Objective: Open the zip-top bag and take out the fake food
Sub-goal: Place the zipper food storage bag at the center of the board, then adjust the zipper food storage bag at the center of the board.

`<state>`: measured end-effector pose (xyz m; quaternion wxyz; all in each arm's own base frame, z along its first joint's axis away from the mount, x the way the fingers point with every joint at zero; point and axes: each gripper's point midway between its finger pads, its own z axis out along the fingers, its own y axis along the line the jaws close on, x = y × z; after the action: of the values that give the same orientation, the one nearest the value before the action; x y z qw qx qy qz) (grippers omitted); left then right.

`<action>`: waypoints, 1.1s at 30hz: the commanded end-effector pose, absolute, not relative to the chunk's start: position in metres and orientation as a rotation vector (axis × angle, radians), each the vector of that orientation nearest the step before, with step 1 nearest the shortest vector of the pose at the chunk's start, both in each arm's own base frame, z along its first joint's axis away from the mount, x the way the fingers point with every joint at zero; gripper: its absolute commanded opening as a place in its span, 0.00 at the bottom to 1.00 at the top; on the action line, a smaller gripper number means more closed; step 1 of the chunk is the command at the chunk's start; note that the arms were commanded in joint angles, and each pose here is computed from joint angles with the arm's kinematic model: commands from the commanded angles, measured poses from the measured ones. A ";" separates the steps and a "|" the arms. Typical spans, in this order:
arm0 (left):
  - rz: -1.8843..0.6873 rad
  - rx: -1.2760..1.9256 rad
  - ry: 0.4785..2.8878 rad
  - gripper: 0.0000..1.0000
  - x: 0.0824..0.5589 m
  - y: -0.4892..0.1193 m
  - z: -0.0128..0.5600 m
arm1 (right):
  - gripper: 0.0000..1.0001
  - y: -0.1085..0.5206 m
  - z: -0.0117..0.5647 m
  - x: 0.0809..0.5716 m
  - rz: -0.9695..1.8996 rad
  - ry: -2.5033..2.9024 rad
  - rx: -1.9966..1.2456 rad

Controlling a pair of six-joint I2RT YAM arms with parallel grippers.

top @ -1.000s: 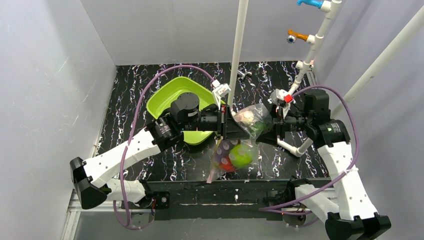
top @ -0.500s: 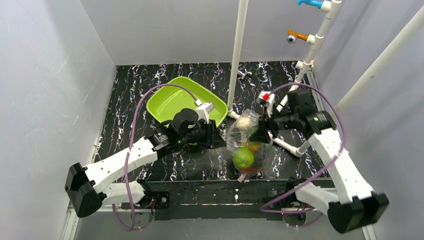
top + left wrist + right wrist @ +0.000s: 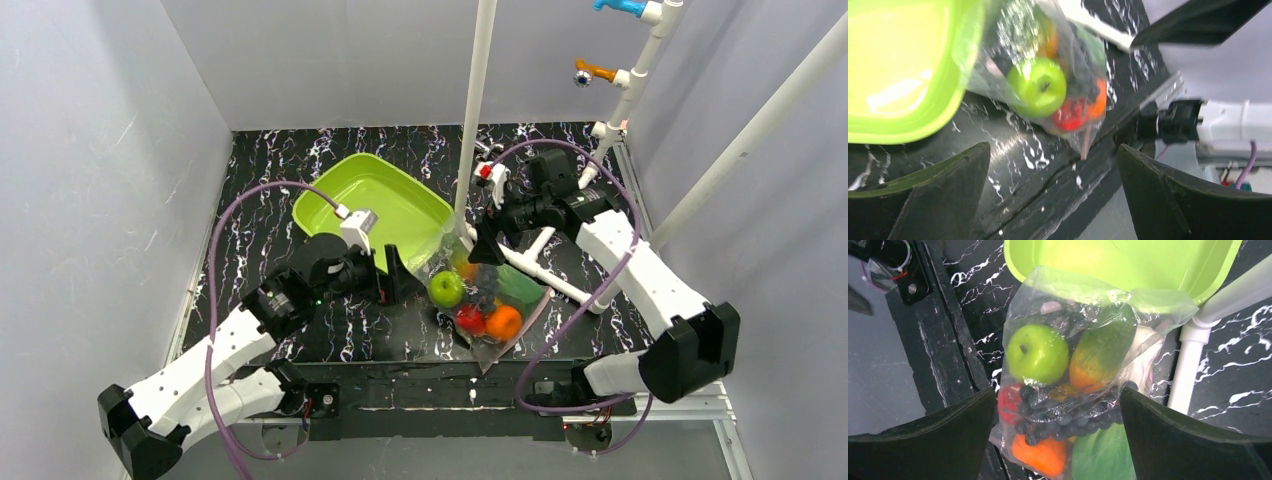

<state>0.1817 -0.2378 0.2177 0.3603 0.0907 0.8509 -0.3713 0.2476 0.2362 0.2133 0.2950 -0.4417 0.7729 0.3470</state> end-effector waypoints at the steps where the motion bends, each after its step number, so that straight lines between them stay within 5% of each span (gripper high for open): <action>1: -1.049 0.436 2.282 0.98 0.139 -0.256 0.176 | 0.98 0.225 0.243 0.207 0.929 1.799 -1.388; 8: -1.085 0.475 2.323 0.98 0.120 -0.303 0.142 | 0.98 0.181 0.177 0.117 0.900 1.507 -1.783; 14: -1.033 0.348 2.361 0.98 0.142 -0.334 0.121 | 0.98 0.149 0.106 0.127 0.671 1.625 -1.856; 23: -1.080 -0.095 2.381 0.86 0.174 -0.370 0.101 | 0.98 0.155 0.099 0.149 0.618 1.612 -1.775; 28: -1.061 -0.185 2.367 0.69 0.186 -0.382 0.093 | 0.98 0.157 0.105 0.146 0.647 1.616 -1.749; 33: -1.118 -0.213 2.323 0.17 0.186 -0.382 0.103 | 0.98 0.151 0.105 0.142 0.649 1.639 -1.741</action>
<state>0.1659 -0.3792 0.0791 0.2293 -0.0402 0.8894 -0.3934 0.1434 0.1510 0.0992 0.3163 -0.6693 0.6273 0.2419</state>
